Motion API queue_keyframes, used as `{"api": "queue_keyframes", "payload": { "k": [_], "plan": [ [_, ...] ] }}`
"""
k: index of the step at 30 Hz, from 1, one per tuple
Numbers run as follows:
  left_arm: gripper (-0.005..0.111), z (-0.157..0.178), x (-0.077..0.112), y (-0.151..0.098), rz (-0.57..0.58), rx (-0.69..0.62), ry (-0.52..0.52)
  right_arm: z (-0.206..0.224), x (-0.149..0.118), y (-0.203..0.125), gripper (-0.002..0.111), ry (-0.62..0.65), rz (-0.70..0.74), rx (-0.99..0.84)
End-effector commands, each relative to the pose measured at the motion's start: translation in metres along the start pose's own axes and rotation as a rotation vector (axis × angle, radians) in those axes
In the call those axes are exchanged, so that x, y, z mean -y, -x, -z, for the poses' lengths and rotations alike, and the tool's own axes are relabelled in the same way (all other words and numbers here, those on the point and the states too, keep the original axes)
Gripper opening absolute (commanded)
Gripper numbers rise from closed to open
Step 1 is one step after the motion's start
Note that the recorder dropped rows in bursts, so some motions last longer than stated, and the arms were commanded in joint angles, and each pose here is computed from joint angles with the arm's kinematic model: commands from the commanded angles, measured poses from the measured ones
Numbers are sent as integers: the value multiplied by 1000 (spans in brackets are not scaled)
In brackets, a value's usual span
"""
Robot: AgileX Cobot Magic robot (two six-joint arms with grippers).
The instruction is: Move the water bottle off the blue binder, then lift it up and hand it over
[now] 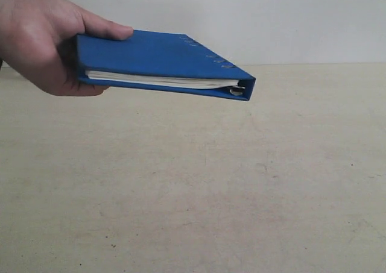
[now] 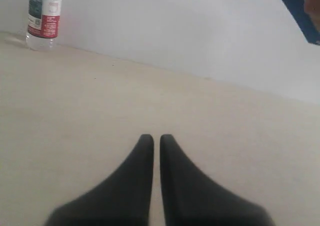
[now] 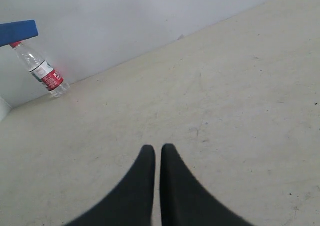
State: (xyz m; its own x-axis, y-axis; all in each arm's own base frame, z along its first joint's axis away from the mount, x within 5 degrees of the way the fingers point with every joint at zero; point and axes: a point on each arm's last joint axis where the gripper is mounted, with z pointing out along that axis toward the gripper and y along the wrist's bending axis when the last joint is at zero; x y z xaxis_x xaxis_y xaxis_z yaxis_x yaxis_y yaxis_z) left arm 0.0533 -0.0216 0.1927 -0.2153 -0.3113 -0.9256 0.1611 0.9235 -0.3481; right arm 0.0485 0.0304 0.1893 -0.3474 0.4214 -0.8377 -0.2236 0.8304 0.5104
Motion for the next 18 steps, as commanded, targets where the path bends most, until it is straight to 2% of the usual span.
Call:
{"api": "queue_keyframes", "payload": {
  "k": [1, 3, 5, 8, 12, 15, 18],
  "plan": [
    [4, 0, 1, 8, 197, 93, -18, 0, 1, -2, 0, -3, -3, -5],
    [4, 1, 1, 11, 295, 132, -29, 0, 1, -2, 0, -3, -3, -5],
    [4, 1, 1, 12, 330, 139, -37, 0, 1, -2, 0, -3, -3, -5],
    [4, 2, 0, 16, 257, 157, -10, 0, 1, -2, 0, -3, -3, -5],
    [4, 9, 0, 35, 159, 219, 65, 0, 1, -2, 0, -4, -1, -6],
    [4, 14, 0, 46, 165, 253, 111, 0, 1, -2, 0, -4, -1, -6],
    [4, 14, -6, 44, 198, 249, 163, 0, 1, -2, 0, -4, -1, -6]
  ]
}}
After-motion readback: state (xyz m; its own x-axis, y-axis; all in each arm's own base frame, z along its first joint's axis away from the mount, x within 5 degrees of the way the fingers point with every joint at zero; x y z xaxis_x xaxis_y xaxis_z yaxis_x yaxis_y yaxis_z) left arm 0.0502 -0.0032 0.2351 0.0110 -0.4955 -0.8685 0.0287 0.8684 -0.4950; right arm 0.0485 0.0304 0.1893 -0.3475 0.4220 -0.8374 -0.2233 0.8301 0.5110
